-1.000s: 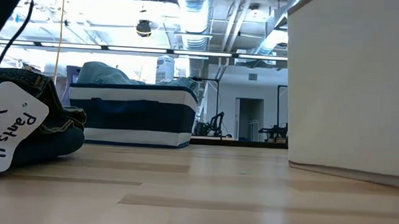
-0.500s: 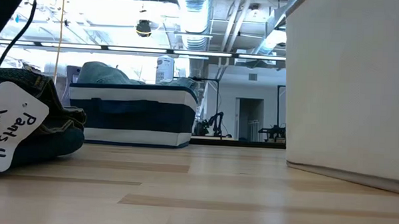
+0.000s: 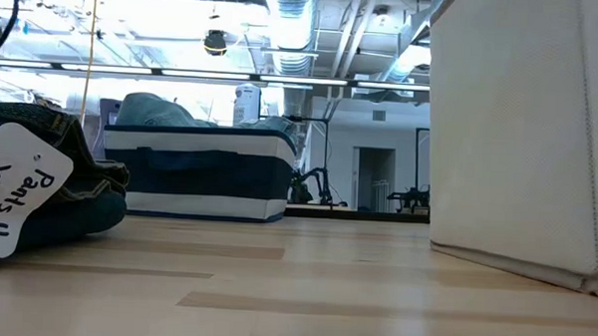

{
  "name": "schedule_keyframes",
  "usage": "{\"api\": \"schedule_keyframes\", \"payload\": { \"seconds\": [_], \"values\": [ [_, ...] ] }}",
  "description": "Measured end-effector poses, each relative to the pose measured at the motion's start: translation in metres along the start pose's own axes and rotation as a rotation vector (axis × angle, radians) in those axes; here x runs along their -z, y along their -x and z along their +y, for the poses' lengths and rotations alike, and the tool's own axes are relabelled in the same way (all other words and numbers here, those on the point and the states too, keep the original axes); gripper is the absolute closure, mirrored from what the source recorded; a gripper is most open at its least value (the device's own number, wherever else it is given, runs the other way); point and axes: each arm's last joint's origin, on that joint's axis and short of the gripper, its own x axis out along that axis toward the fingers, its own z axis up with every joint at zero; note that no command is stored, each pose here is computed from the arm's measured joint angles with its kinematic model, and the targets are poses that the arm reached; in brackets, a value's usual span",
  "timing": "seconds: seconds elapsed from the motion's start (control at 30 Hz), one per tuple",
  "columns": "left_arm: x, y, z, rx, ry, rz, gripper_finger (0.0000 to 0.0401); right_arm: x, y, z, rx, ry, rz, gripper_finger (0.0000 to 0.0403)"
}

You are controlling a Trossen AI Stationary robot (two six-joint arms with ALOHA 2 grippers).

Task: Sort clothes
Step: Put the black pants into the white laundry organizer

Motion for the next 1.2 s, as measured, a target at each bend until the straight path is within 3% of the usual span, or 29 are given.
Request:
{"api": "schedule_keyframes", "payload": {
  "seconds": [0.13,0.3,0.5,0.7,1.0,1.2],
  "values": [
    [0.039,0.019,-0.003,-0.128,0.021,0.243,0.022,0.003,-0.004,0.001,0.009,-0.022,0.011,0.0133],
    [0.08,0.018,-0.035,-0.137,-0.01,0.319,0.0219,0.011,-0.016,0.004,0.031,-0.006,0.038,0.0133],
    [0.135,0.008,-0.043,-0.221,0.02,0.489,0.0189,0.021,-0.032,0.006,0.068,0.009,0.058,0.0133],
    [0.161,0.006,-0.037,-0.222,0.12,0.515,0.0157,0.029,-0.043,0.009,0.082,-0.004,0.079,0.0133],
    [0.189,-0.016,-0.039,-0.184,0.206,0.555,0.0154,0.031,-0.045,0.009,0.086,-0.006,0.087,0.0133],
    [0.196,-0.025,-0.034,-0.216,0.269,0.594,0.0154,0.032,-0.045,0.009,0.086,-0.005,0.092,0.0133]
  ]
}}
